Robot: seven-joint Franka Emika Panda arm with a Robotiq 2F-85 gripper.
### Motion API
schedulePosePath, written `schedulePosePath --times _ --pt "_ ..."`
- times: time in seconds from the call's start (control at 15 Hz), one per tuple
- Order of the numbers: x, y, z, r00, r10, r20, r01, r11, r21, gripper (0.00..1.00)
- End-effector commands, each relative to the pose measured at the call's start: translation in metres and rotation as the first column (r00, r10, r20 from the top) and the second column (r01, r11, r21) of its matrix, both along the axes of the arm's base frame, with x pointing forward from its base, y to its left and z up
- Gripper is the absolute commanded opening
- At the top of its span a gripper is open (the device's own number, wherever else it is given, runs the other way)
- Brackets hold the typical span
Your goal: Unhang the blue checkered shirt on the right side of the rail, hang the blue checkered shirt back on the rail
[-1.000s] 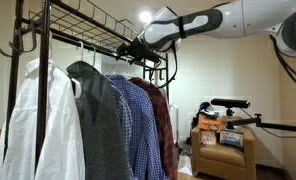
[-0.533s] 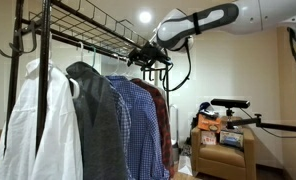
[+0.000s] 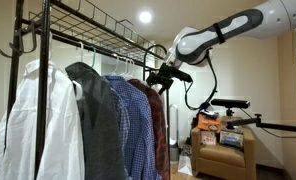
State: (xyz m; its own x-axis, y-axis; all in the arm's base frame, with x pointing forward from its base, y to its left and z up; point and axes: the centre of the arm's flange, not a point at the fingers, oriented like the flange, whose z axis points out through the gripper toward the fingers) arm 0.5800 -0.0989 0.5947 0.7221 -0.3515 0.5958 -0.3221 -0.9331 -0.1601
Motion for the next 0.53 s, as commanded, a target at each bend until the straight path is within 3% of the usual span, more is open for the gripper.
schedulePosePath --times 0.0,0.2,0.47 --pt "-0.059 -0.006 -0.026 0.98 0.098 -0.176 -0.103 0.994 -0.02 1.0" --pt "-0.077 -0.003 -0.051 0.934 0.201 -0.296 -0.218 0.976 -0.025 1.0" --pt "-0.08 0.001 -0.088 0.847 0.386 -0.365 -0.403 0.914 0.032 1.0"
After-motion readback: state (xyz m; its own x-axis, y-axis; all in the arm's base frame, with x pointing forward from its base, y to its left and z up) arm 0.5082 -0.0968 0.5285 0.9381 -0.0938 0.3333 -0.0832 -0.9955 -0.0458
